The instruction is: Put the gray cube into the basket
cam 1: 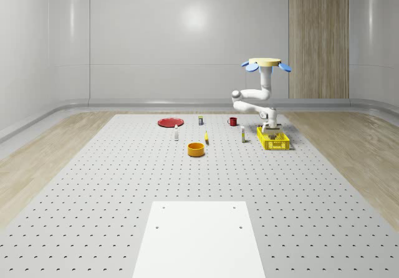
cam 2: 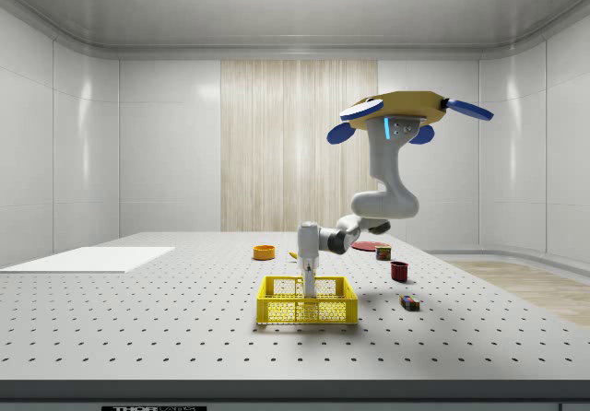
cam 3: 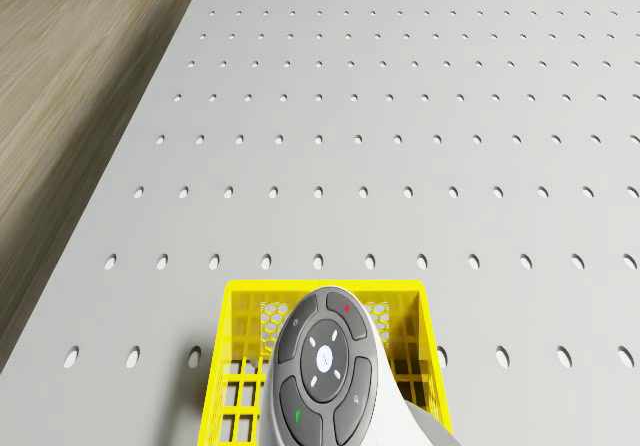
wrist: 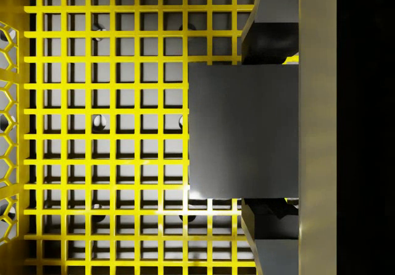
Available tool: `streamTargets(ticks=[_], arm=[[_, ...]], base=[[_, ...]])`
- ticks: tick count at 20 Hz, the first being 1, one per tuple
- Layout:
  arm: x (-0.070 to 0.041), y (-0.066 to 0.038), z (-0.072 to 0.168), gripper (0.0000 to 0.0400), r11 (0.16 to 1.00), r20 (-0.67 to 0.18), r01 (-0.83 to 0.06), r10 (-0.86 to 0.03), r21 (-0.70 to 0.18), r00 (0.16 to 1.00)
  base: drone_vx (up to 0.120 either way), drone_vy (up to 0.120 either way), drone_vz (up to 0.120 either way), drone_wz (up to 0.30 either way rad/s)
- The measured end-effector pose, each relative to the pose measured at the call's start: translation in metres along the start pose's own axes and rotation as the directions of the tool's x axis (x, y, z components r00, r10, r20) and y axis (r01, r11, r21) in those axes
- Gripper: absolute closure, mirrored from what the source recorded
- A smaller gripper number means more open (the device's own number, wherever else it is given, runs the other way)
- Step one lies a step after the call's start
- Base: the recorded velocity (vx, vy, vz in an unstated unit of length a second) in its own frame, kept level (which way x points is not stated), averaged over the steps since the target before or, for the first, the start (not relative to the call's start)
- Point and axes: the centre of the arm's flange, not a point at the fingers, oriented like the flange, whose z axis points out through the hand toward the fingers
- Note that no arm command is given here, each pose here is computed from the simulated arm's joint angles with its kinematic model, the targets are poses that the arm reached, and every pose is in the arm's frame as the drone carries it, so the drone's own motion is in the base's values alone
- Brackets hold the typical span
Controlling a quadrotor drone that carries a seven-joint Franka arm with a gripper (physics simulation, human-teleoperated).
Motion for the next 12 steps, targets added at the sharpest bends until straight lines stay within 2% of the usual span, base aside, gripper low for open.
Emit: streamTargets(ticks=[2, 5, 12], arm=[[0.000, 0.000, -0.002, 0.0047, 1.000, 0.000, 0.000, 0.000, 0.000, 1.000], [0.000, 0.000, -0.011, 0.0022, 1.000, 0.000, 0.000, 0.000, 0.000, 1.000], [0.000, 0.000, -0.035, 0.0004, 1.000, 0.000, 0.000, 0.000, 0.000, 1.000]], base=[[0.000, 0.000, 0.000, 0.000], [0.000, 0.000, 0.000, 0.000], [0.000, 0.000, 0.000, 0.000]])
